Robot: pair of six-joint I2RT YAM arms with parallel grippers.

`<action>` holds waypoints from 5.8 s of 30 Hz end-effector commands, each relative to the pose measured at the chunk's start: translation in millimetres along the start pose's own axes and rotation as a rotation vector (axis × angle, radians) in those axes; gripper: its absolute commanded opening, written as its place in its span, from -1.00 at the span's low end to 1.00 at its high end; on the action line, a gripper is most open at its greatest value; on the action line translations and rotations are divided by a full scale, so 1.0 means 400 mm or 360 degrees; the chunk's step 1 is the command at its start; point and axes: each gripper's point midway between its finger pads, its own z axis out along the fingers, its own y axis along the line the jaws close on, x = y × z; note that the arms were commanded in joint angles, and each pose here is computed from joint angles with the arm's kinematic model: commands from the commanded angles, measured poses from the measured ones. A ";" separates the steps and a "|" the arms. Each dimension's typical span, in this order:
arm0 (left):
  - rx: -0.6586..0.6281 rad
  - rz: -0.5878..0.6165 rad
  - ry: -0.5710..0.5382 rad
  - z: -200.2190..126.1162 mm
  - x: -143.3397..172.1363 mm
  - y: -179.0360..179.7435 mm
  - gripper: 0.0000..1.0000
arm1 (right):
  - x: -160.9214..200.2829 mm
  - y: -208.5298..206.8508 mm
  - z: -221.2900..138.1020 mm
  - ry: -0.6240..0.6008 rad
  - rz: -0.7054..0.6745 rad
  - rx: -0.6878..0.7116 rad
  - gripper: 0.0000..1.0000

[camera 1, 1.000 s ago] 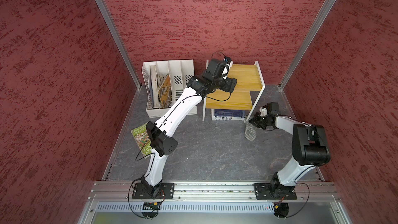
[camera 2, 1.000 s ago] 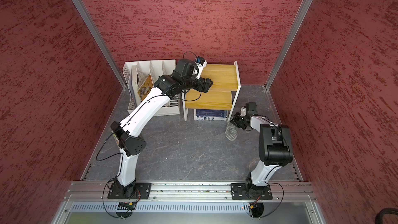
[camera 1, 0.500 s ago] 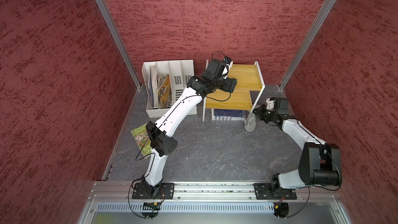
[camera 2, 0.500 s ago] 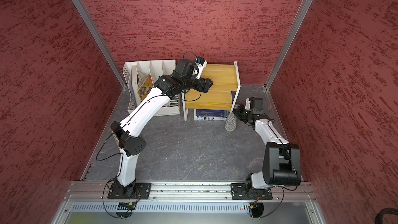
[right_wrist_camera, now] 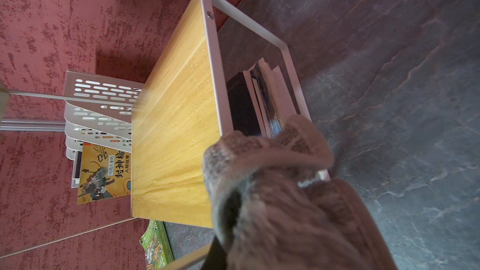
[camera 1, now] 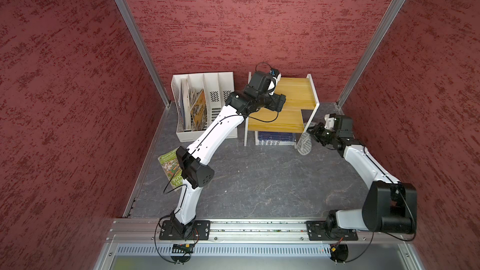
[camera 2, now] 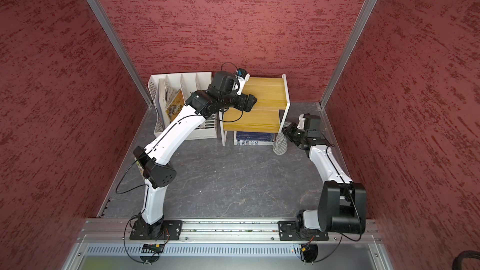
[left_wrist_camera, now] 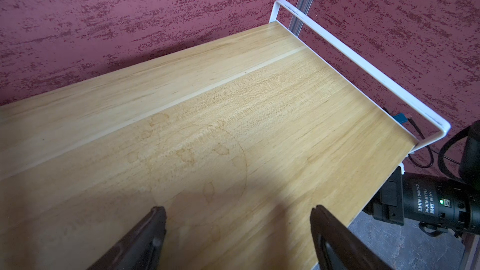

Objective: Wipe the bookshelf clean with a cloth
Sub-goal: Wipe the dust from the shelf.

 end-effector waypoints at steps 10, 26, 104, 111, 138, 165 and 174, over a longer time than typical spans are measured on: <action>0.0028 -0.0019 0.0325 0.052 0.146 -0.017 0.80 | 0.082 -0.136 0.093 0.0121 0.0087 0.0109 -1.00; 0.0204 -0.0073 0.0067 -0.073 -0.003 -0.070 0.86 | 0.042 -0.138 -0.011 -0.0084 -0.0166 0.0324 -1.00; 0.0303 -0.0759 0.0159 -0.084 0.051 0.178 0.36 | 0.402 0.436 0.243 -0.0141 -0.1221 -0.0230 -1.00; 0.0294 -0.0761 0.0156 -0.086 0.051 0.184 0.37 | 0.445 0.454 0.276 -0.0081 -0.1248 -0.0249 -1.00; -0.0031 -0.0881 -0.0030 -0.309 0.088 0.401 0.74 | 0.512 0.472 0.203 -0.0188 -0.2444 0.0156 -1.00; -0.0215 -0.1067 -0.0099 -0.454 0.214 0.511 0.73 | 0.640 0.331 0.405 0.0206 -0.2541 0.0259 -1.00; -0.0214 -0.1065 -0.0102 -0.457 0.209 0.512 0.73 | 0.693 0.253 0.442 0.0369 -0.2496 0.0272 -1.00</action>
